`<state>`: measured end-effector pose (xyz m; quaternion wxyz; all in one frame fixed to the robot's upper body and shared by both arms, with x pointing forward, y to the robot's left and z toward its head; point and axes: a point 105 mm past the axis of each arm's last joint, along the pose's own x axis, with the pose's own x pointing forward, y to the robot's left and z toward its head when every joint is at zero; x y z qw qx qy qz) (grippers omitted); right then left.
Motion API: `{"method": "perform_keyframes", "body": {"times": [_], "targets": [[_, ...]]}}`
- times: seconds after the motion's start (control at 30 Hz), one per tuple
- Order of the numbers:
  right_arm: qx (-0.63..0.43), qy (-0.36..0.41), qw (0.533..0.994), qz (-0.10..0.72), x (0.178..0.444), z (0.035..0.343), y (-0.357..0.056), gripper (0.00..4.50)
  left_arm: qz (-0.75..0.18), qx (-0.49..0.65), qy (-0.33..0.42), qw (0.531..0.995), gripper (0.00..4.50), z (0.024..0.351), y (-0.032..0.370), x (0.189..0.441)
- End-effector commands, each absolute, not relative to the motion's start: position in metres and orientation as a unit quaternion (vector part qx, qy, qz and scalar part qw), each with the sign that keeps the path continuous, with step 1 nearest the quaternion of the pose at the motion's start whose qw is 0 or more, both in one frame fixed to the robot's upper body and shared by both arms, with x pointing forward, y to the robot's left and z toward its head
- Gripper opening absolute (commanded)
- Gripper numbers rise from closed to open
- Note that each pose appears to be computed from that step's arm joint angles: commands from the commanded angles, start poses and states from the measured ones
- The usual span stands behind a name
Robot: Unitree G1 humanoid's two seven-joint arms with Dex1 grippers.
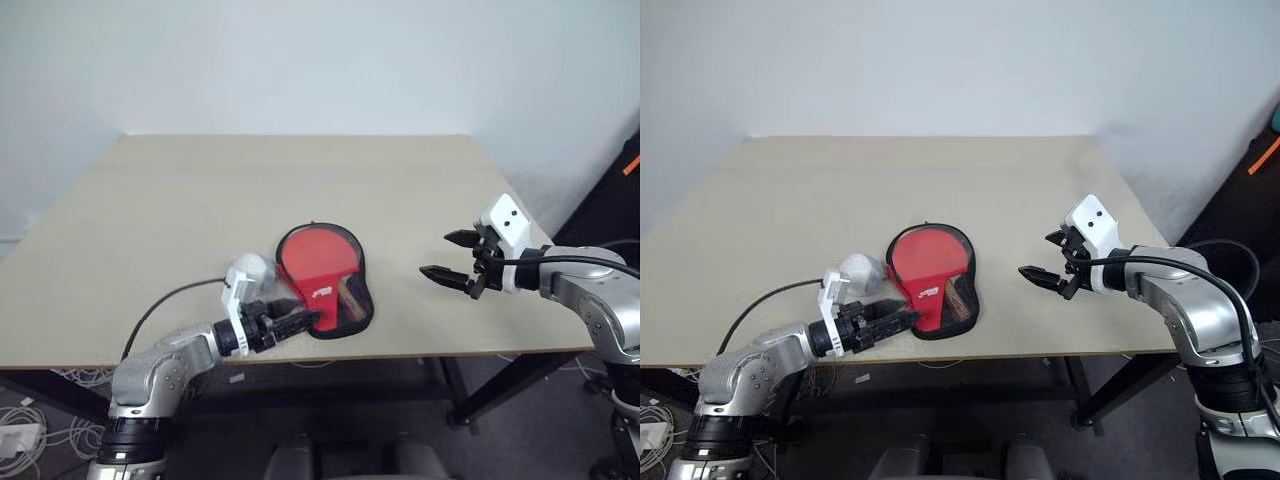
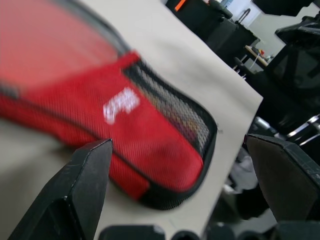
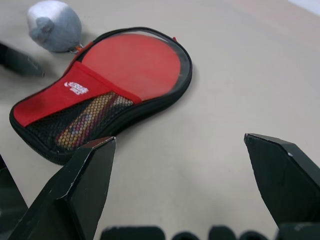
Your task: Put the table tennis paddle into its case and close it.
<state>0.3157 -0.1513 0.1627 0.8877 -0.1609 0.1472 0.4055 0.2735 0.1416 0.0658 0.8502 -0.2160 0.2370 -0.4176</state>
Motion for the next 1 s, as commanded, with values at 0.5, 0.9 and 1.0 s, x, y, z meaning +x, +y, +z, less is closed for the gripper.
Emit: {"method": "perform_keyframes", "body": {"times": [0.5,0.9,1.0], "targets": [[-0.149,0.119,0.897,0.399,0.311,0.175,-0.142,4.47,-0.371,-0.266,0.319,0.83,4.5,0.045,0.141,0.262],[-0.14,0.12,0.901,0.393,0.308,0.173,-0.139,4.47,-0.342,-0.298,0.351,0.819,4.5,0.039,0.145,0.248],[-0.138,0.118,0.902,0.393,0.309,0.174,-0.138,4.47,-0.334,-0.306,0.353,0.818,4.5,0.038,0.141,0.253]]}}
